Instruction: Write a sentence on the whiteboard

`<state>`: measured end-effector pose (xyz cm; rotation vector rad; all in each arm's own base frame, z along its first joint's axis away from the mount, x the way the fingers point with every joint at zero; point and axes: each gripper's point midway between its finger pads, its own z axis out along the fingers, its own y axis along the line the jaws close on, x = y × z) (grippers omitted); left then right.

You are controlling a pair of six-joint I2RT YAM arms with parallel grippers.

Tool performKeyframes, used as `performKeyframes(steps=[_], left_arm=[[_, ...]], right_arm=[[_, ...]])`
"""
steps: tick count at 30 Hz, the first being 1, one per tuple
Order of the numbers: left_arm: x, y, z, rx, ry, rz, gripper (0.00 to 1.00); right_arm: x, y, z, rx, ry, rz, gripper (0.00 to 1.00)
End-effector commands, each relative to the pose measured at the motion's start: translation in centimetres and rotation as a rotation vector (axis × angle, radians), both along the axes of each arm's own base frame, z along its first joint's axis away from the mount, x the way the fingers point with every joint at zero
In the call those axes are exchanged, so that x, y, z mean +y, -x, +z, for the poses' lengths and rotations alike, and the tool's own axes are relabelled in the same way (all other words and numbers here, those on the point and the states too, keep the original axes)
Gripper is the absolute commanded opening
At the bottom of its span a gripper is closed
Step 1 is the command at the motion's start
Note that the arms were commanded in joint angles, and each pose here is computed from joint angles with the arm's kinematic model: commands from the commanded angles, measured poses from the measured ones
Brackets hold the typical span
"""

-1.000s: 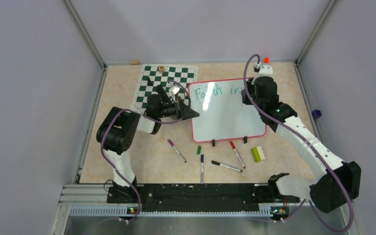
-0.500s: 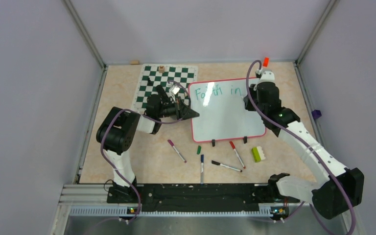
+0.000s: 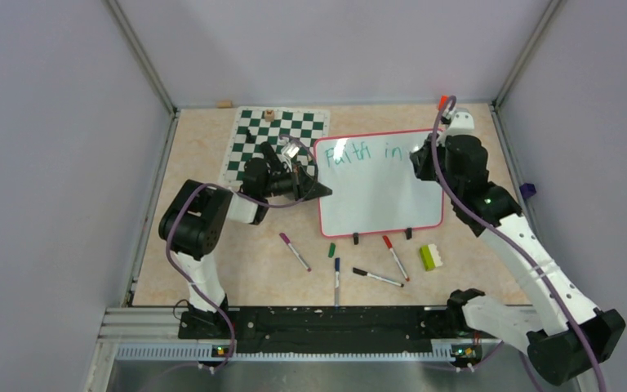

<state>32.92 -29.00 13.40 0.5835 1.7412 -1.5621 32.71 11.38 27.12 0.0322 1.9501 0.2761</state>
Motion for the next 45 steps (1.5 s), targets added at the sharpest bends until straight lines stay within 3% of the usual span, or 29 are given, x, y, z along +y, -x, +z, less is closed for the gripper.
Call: performKeyframes(steps=[1,9,10,12,14,32,43,45], left_arm=[[1.0,-0.3,-0.5,-0.02,-0.026,0.052,0.04],[0.9,0.0,-0.2,-0.003,-0.016,0.026,0.15],[0.8,0.0,-0.2,0.006,-0.016,0.016,0.19],[0.6,0.0,-0.1,0.022,-0.01,-0.001,0.35],[0.5,0.1,0.1,0.037,0.0,-0.006,0.37],[1.2,1.2,0.3,-0.03,-0.017,0.024,0.38],[1.1,0.5,-0.1,-0.022,-0.112,0.068,0.3],[1.2,0.3,-0.2,-0.019,-0.124,0.084,0.22]], right_arm=[[-0.1,0.2,3.6,-0.087,-0.039,0.009,0.0],[-0.2,0.6,3.5,-0.092,-0.046,0.014,0.0],[-0.2,0.7,3.5,-0.092,-0.047,0.017,0.0],[0.0,0.9,3.5,-0.091,-0.049,0.032,0.0],[0.4,1.1,3.4,-0.089,-0.049,0.056,0.0],[5.6,2.6,2.5,-0.042,-0.01,0.206,0.0],[6.8,3.4,1.6,-0.05,-0.054,0.237,0.0],[7.1,3.5,1.4,-0.046,-0.053,0.242,0.0]])
